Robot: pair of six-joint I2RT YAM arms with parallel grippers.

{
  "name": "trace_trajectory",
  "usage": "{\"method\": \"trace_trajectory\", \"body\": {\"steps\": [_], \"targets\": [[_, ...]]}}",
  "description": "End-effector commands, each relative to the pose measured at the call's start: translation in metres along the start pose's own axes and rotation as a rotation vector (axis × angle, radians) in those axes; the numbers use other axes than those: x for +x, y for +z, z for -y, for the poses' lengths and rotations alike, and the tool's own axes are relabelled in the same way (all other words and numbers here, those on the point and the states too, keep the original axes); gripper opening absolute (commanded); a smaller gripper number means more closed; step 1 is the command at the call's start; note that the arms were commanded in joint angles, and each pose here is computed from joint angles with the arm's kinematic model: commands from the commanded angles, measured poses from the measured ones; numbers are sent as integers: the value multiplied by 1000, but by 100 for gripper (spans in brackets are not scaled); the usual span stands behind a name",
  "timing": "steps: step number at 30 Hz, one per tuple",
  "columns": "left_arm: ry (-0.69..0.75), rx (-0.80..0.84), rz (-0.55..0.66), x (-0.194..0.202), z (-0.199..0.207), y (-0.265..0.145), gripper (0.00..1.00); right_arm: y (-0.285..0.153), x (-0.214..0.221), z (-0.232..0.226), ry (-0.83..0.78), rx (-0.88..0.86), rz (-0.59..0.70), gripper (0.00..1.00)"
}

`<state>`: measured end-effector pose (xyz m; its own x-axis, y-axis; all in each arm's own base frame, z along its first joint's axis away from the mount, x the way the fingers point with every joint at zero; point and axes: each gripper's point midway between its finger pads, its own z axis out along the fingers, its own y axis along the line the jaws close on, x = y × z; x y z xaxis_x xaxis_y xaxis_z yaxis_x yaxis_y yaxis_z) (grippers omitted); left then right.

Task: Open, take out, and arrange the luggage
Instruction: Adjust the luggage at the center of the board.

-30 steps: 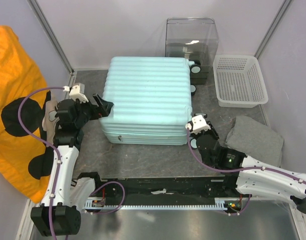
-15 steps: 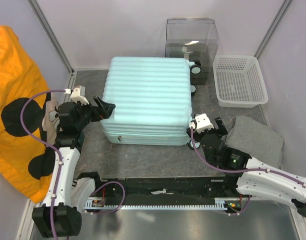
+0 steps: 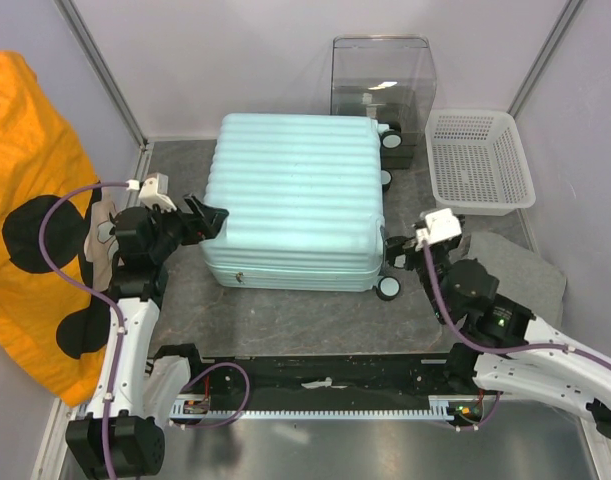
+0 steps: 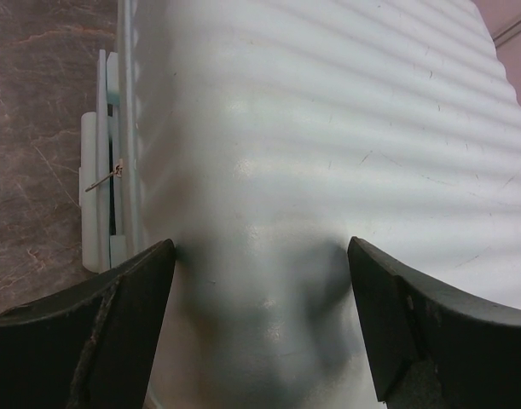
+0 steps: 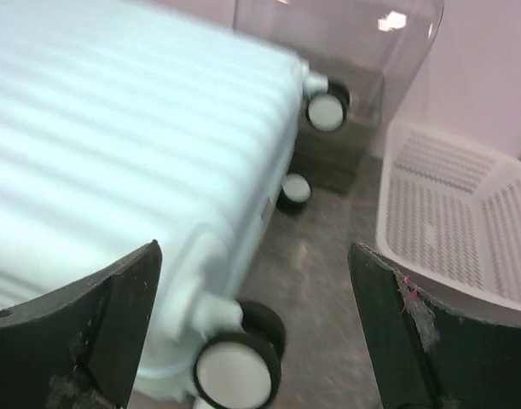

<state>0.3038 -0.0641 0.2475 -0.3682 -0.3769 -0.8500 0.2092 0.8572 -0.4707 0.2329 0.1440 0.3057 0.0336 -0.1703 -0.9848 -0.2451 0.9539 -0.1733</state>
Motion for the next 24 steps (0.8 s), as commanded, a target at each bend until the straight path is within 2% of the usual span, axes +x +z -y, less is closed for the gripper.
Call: {"method": "trace_trajectory", "body": {"steps": [1, 5, 7, 9, 10, 11, 13, 15, 17, 18, 20, 21, 23, 24], "targets": [[71, -22, 76, -33, 12, -12, 94, 7, -68, 3, 196, 39, 115, 98], [58, -52, 121, -68, 14, -6, 98, 43, -66, -11, 118, 73, 5, 98], [45, -34, 145, -89, 19, 4, 98, 68, -61, -3, 174, 79, -39, 98], [14, -16, 165, -102, 23, 13, 98, 86, -58, -11, 233, -30, -60, 98], [11, 2, 184, -112, 24, 23, 98, 100, -50, 2, 288, -3, -83, 98], [2, 22, 179, -115, 27, 28, 98, 107, -52, -6, 316, -73, -88, 98], [-17, 45, 174, -123, 28, 41, 98, 126, -40, 5, 374, -65, -119, 98], [-38, 49, 139, -118, 19, 61, 98, 135, -33, -2, 416, -149, -144, 98], [-54, 62, 115, -113, 15, 74, 98, 148, -16, 10, 484, -154, -180, 98], [-71, 65, 101, -108, 14, 77, 98, 150, -19, 5, 513, -220, -165, 98], [-80, 92, 92, -99, 13, 81, 98, 155, -5, 16, 584, -230, -175, 98], [-97, 100, 85, -94, 14, 81, 98, 158, -12, 16, 602, -259, -134, 98], [-130, 116, 44, -70, 10, 80, 98, 162, 1, 15, 623, -284, -158, 98], [-141, 143, 66, -71, 16, 76, 98, 165, 5, 13, 623, -295, -169, 98]]}}
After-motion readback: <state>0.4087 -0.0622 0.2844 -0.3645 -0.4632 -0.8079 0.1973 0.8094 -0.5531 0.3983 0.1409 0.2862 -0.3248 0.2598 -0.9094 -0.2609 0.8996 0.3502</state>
